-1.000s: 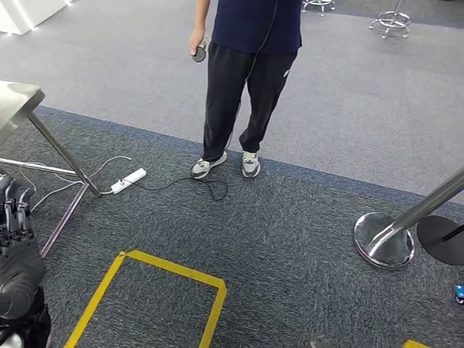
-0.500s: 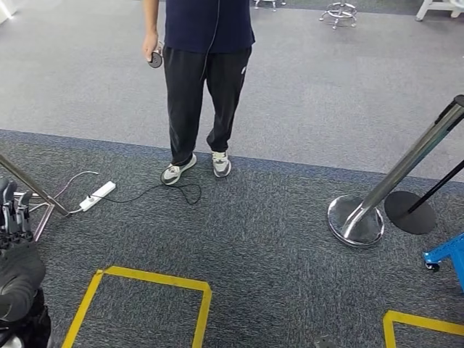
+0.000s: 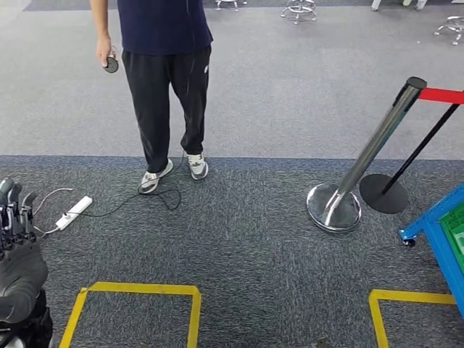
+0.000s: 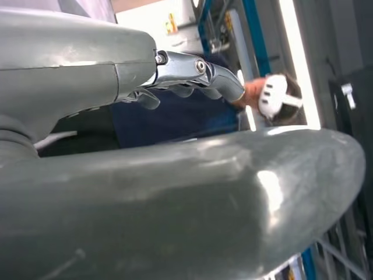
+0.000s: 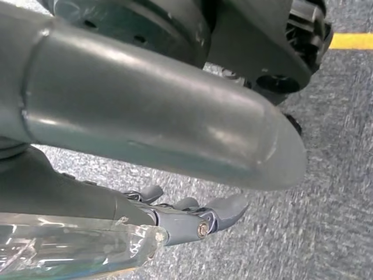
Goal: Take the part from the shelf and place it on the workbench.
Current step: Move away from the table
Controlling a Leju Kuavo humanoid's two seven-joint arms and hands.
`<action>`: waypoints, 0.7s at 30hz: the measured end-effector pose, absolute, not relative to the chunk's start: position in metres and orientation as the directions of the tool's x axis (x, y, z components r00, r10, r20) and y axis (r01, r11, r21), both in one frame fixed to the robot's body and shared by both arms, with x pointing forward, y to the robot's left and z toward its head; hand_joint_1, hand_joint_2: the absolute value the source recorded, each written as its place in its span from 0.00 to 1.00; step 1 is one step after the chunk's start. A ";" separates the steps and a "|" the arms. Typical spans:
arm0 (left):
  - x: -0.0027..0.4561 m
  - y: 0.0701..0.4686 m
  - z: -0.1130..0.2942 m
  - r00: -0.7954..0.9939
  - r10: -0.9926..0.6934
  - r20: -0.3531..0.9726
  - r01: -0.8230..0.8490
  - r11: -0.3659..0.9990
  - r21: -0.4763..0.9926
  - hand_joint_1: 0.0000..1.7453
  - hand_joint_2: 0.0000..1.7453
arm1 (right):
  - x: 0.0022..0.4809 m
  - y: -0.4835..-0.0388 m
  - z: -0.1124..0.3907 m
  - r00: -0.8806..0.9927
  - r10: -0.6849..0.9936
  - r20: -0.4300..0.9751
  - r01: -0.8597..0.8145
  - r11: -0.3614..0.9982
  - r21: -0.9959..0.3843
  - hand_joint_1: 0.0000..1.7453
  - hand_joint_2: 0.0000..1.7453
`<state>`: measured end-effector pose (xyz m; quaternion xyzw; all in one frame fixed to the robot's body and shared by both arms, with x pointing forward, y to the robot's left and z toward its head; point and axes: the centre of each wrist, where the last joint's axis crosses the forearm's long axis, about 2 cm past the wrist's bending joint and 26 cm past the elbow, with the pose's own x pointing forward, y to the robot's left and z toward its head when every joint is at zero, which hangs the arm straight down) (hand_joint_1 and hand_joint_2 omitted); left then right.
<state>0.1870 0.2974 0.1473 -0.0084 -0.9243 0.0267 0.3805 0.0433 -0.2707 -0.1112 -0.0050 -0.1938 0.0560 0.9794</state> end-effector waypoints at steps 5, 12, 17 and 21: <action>0.183 0.310 0.150 -0.719 0.034 0.694 -0.001 0.999 -0.050 0.00 0.00 | 0.044 -0.264 -0.111 0.914 0.115 0.389 -0.105 0.993 -0.046 0.00 0.00; 0.167 0.315 0.144 -0.632 -0.070 0.772 -0.130 0.991 -0.017 0.00 0.00 | 0.035 -0.263 -0.112 0.929 0.122 0.349 -0.101 0.992 -0.078 0.00 0.00; 0.157 0.308 0.152 -0.611 -0.163 0.774 -0.200 0.979 0.049 0.00 0.00 | 0.024 -0.263 -0.112 0.942 0.143 0.303 -0.120 0.988 -0.093 0.00 0.00; 0.152 0.292 0.163 -0.623 -0.207 0.755 -0.217 0.972 0.088 0.00 0.00 | 0.018 -0.264 -0.113 0.946 0.162 0.280 -0.139 0.985 -0.100 0.00 0.00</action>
